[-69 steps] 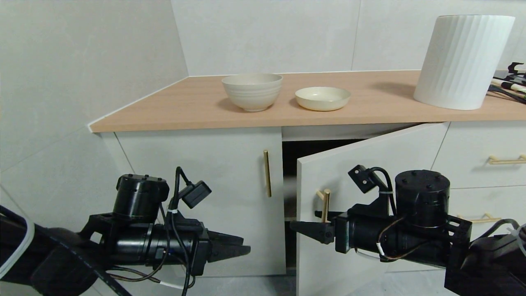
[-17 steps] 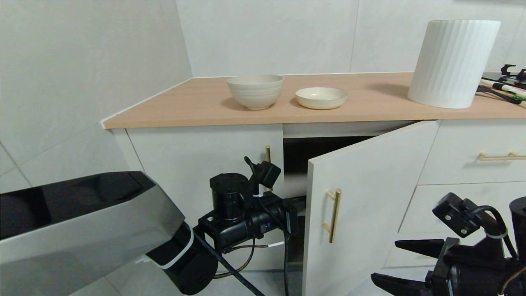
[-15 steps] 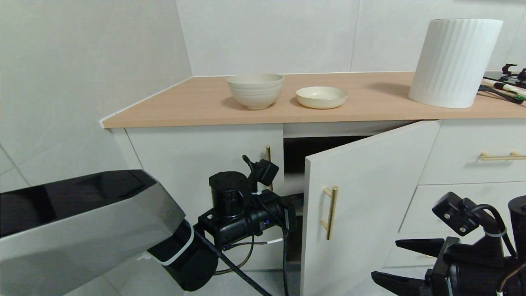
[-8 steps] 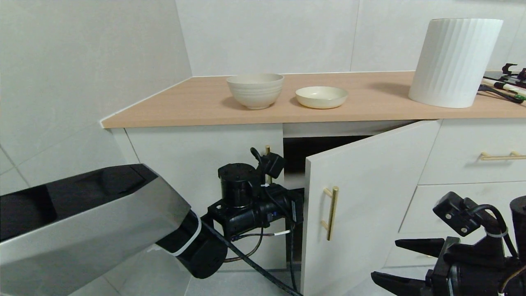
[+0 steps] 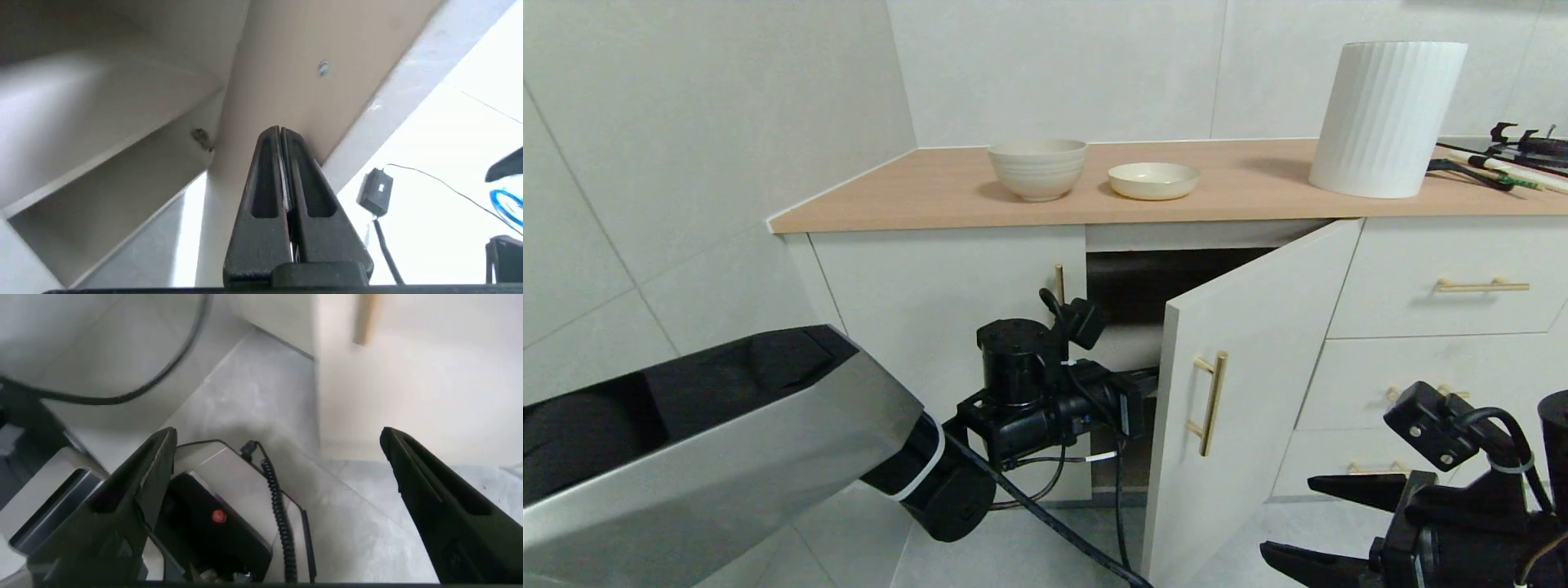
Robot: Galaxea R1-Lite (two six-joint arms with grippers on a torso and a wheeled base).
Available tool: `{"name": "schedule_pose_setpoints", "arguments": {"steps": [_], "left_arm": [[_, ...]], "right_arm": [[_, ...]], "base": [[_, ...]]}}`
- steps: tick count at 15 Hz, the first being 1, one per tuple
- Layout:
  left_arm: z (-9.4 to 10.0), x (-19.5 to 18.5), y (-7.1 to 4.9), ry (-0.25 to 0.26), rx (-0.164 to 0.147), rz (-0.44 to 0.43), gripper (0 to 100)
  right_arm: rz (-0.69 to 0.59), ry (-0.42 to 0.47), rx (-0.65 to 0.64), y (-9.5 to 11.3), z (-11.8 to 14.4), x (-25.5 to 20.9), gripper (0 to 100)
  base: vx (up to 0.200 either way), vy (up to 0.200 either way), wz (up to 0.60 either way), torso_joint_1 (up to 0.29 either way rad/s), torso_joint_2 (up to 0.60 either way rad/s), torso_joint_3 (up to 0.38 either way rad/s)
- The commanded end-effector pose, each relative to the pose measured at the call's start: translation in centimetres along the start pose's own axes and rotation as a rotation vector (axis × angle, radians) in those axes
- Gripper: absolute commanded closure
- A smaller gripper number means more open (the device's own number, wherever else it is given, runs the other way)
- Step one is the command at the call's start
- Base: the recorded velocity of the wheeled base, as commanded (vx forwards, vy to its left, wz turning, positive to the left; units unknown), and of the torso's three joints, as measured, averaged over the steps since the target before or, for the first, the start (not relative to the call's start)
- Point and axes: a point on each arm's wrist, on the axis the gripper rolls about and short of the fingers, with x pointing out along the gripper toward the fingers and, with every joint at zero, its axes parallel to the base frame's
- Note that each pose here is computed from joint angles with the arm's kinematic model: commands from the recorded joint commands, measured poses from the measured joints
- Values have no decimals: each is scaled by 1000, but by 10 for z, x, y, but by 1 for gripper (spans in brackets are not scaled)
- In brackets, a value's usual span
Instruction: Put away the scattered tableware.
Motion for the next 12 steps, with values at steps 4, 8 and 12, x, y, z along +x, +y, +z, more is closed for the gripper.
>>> {"name": "schedule_pose_setpoints", "arguments": {"steps": [4, 8, 12], "left_arm": [[-1, 15, 0, 18, -5, -8, 100], [0, 21, -2, 17, -3, -13, 100], [0, 28, 2, -1, 2, 1, 100]], "right_arm": [[1, 4, 0, 0, 0, 1, 0], [1, 4, 0, 0, 0, 1, 0], [4, 2, -1, 1, -1, 0, 0]], "base": [[0, 0, 0, 0, 0, 0], [-150, 0, 0, 4, 2, 1], [0, 0, 0, 0, 0, 0]]}}
